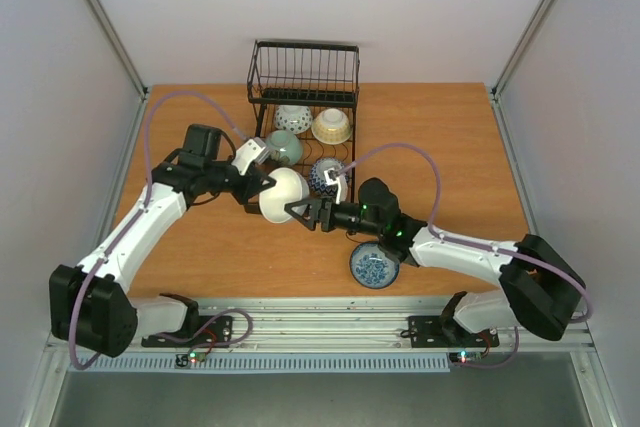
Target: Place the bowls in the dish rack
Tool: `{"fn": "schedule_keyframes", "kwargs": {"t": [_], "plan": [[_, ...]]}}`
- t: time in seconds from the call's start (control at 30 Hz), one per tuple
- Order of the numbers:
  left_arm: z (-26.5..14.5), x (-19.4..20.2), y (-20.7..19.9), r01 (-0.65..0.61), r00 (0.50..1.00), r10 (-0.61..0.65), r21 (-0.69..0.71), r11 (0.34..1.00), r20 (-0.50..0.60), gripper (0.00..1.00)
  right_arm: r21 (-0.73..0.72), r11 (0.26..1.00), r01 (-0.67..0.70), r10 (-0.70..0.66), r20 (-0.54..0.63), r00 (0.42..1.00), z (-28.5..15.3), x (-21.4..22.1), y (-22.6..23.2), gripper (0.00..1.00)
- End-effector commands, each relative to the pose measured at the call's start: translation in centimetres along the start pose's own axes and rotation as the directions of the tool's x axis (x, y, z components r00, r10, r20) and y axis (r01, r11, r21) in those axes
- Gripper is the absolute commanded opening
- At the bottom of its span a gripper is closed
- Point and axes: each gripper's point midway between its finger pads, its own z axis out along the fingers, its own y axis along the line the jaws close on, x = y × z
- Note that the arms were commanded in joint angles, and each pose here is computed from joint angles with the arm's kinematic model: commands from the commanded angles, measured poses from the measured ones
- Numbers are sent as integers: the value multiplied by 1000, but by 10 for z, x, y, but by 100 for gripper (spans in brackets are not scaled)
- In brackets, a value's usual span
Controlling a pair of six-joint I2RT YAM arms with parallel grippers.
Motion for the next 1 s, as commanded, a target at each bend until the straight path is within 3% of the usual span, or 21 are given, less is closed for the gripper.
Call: {"fn": "schedule_keyframes", "kwargs": {"t": [0.0, 0.1, 0.27, 0.43, 0.67, 0.77, 0.97], "plan": [[-13, -19, 14, -36, 996, 45, -116, 993, 78, 1, 73, 988, 139, -138, -22, 990, -10, -13, 13, 1], [-14, -20, 16, -33, 996, 44, -135, 990, 82, 7, 168, 959, 228, -224, -44, 974, -16, -27, 14, 1], [-18, -22, 31, -19, 995, 41, -224, 974, 93, 45, 370, 847, 382, -341, -174, 924, -24, -47, -3, 1], [-32, -26, 52, 5, 992, 39, -353, 936, 119, 66, 471, 723, 505, -423, -277, 863, -20, -68, -16, 1], [-70, -28, 96, 116, 981, -16, -517, 848, 194, 71, 495, 523, 694, -475, -506, 720, 9, -82, -50, 1], [-82, -29, 103, 150, 973, -24, -548, 823, 230, 71, 506, 391, 769, -482, -600, 639, 22, -93, -72, 1], [-93, -31, 104, 161, 965, -5, -575, 802, 262, 72, 473, 245, 846, -452, -716, 531, 45, -95, -107, 1]]}}
